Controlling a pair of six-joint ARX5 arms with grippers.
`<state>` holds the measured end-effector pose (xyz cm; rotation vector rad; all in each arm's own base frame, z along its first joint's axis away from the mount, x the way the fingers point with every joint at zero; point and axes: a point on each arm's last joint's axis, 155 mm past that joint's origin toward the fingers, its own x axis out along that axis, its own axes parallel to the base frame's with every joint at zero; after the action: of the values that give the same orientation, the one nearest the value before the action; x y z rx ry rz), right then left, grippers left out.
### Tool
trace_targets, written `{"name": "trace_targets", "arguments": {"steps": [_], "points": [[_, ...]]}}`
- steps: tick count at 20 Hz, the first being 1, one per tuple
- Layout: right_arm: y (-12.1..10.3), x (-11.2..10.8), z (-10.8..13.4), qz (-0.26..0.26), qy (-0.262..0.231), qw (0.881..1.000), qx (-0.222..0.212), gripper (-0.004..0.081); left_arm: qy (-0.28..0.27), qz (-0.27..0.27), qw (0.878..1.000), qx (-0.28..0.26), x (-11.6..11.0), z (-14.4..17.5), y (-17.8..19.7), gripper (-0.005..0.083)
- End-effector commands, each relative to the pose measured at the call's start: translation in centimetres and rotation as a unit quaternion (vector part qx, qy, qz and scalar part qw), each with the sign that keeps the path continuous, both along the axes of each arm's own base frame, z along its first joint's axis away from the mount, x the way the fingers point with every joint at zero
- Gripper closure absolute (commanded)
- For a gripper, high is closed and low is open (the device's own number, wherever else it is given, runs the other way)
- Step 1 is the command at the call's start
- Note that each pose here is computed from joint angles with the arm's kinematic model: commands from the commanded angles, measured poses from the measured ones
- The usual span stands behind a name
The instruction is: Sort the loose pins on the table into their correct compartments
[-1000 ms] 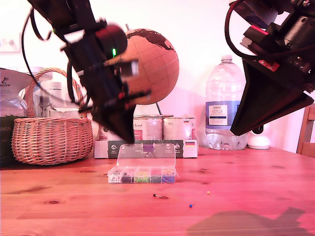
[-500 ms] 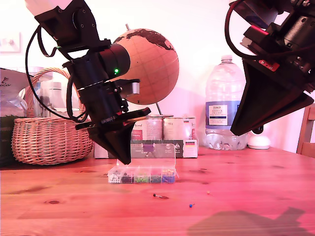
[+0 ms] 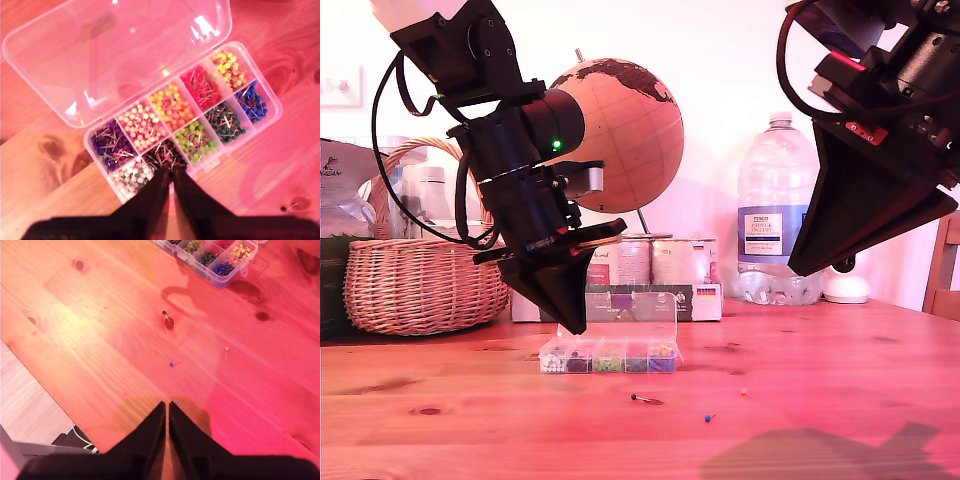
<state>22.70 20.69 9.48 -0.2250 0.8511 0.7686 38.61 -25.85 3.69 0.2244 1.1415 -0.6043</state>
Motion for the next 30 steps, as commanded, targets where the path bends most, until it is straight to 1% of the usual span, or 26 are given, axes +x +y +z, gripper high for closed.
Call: {"name": "trace_targets", "arguments": {"steps": [1, 6, 7, 9, 11, 13, 14, 15, 16, 17, 18, 19, 20, 21, 22, 25, 26, 27, 30], "points": [[0.2, 0.3, 0.4, -0.001, -0.006, 1.000, 0.003, 0.0783, 0.011, 0.001, 1.000, 0.005, -0.2, -1.2, 0.1, 0.0676], [0.2, 0.3, 0.4, -0.001, -0.006, 1.000, 0.003, 0.0783, 0.009, 0.000, 1.000, 0.004, -0.1, -1.0, 0.0, 0.0679], [0.2, 0.3, 0.4, -0.001, -0.006, 1.000, 0.003, 0.0783, 0.008, 0.000, 1.000, 0.003, -0.1, -1.0, 0.0, 0.0695], [0.2, 0.3, 0.4, -0.001, -0.006, 1.000, 0.003, 0.0783, 0.008, -0.005, 1.000, 0.002, -0.2, -0.5, -0.1, 0.0800], [0.2, 0.3, 0.4, -0.001, -0.006, 1.000, 0.003, 0.0783, 0.010, -0.012, 1.000, -0.009, -0.7, 0.5, -0.3, 0.0797], [0.1, 0.3, 0.4, -0.001, -0.006, 1.000, 0.003, 0.0783, -0.008, -0.065, 0.998, -0.002, -1.4, 1.7, -0.7, 0.0797], [0.1, 0.4, 0.4, -0.001, -0.006, 1.000, 0.003, 0.0783, -0.006, -0.070, 0.998, -0.006, -2.0, 2.3, -0.9, 0.0797], [0.1, 0.4, 0.4, -0.001, -0.006, 1.000, 0.003, 0.0783, -0.026, -0.129, 0.991, 0.006, -2.5, 2.9, -1.1, 0.0797], [0.1, 0.4, 0.4, -0.002, -0.006, 1.000, 0.003, 0.0783, -0.047, -0.194, 0.980, 0.017, -3.1, 3.3, -1.4, 0.0797], [0.1, 0.4, 0.4, -0.002, -0.006, 1.000, 0.003, 0.0783, -0.042, -0.215, 0.976, 0.000, -4.1, 3.9, -2.3, 0.0797], [0.1, 0.4, 0.4, -0.002, -0.006, 1.000, 0.003, 0.0783, -0.055, -0.286, 0.957, -0.012, -5.3, 4.3, -3.0, 0.0797], [0.1, 0.4, 0.4, -0.002, -0.006, 1.000, 0.003, 0.0783, -0.053, -0.320, 0.946, -0.023, -6.2, 4.5, -3.5, 0.0797], [0.1, 0.4, 0.4, -0.002, -0.006, 1.000, 0.003, 0.0783, -0.041, -0.327, 0.944, -0.024, -7.1, 4.3, -3.7, 0.0797], [0.1, 0.4, 0.4, -0.001, -0.006, 1.000, 0.003, 0.0783, -0.061, -0.391, 0.919, -0.009, -7.9, 4.1, -3.9, 0.0797], [0.1, 0.4, 0.4, -0.001, -0.006, 1.000, 0.003, 0.0783, -0.063, -0.407, 0.911, -0.006, -8.4, 4.1, -4.2, 0.0797], [0.1, 0.4, 0.4, -0.001, -0.006, 1.000, 0.003, 0.0783, -0.092, -0.462, 0.882, 0.002, -9.1, 4.1, -5.2, 0.0797], [0.1, 0.4, 0.4, -0.001, -0.006, 1.000, 0.003, 0.0783, -0.092, -0.467, 0.880, 0.000, -9.4, 4.2, -5.6, 0.0797], [0.1, 0.4, 0.4, -0.001, -0.006, 1.000, 0.003, 0.0783, -0.101, -0.486, 0.868, 0.003, -9.7, 4.2, -6.0, 0.0797], [0.1, 0.4, 0.4, -0.001, -0.006, 1.000, 0.003, 0.0783, -0.102, -0.488, 0.867, 0.006, -9.9, 4.1, -6.2, 0.0797]]}}
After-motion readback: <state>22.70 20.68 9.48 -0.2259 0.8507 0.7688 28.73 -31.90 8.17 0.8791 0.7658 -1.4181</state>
